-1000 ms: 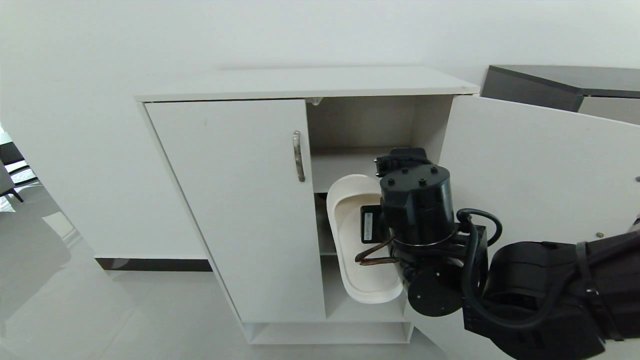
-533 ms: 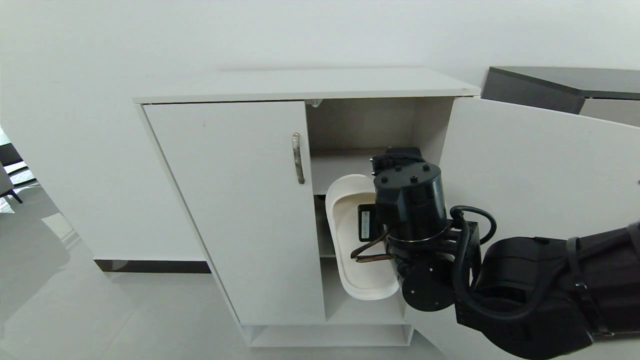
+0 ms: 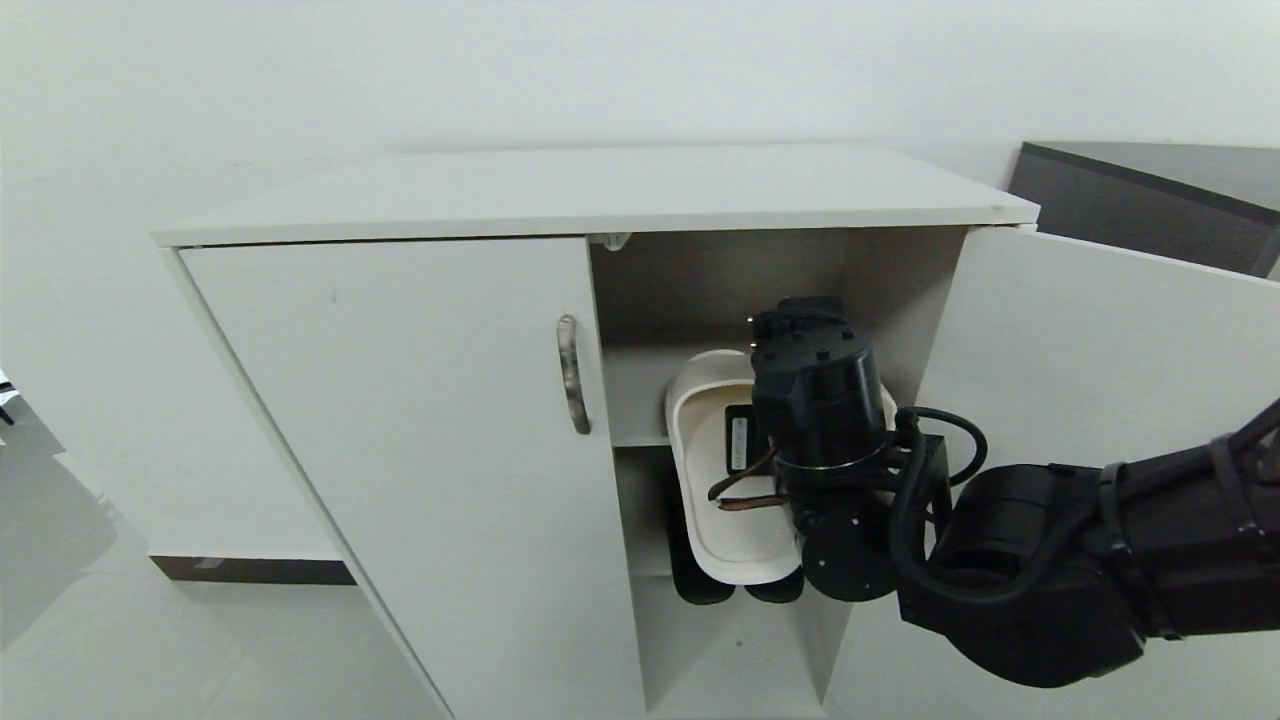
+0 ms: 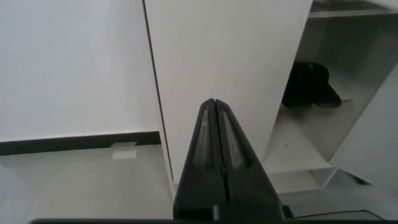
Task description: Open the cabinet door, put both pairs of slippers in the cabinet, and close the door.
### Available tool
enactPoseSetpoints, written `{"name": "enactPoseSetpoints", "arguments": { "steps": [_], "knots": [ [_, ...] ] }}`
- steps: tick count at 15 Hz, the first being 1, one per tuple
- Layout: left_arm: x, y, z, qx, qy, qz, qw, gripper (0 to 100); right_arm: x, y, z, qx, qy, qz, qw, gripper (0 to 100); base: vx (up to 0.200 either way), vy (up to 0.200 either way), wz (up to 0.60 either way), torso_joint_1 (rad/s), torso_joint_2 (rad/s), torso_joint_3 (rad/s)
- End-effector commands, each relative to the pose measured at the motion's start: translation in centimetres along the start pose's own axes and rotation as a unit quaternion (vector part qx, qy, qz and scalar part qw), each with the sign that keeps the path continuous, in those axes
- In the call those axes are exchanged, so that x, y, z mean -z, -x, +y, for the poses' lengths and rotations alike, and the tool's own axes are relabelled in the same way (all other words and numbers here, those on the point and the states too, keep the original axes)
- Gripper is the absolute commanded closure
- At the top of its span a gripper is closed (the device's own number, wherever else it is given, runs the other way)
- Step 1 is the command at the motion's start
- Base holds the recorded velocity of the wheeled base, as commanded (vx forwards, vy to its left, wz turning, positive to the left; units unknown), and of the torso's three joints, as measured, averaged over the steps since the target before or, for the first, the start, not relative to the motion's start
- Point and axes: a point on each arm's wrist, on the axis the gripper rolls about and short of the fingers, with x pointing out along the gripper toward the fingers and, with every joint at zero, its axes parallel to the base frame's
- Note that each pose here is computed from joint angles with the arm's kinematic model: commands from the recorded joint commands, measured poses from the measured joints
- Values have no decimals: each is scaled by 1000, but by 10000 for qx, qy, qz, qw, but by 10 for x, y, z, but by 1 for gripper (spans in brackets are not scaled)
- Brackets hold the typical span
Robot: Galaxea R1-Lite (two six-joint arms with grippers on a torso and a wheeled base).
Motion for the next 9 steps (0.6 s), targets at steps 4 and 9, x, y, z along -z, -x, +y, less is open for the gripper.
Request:
{"name": "enactPoseSetpoints", "arguments": {
  "steps": [4, 9],
  "knots": [
    [0, 0, 0, 8, -5, 6, 10000, 100, 5, -29, 1, 37, -33, 50, 10000, 100, 150, 0, 0, 2, 2, 1],
    [0, 0, 0, 8, 2, 6, 10000, 100, -3, -54, 15, 80, -50, -137, 9999, 100, 0, 0, 0, 0, 0, 0]
  ]
}}
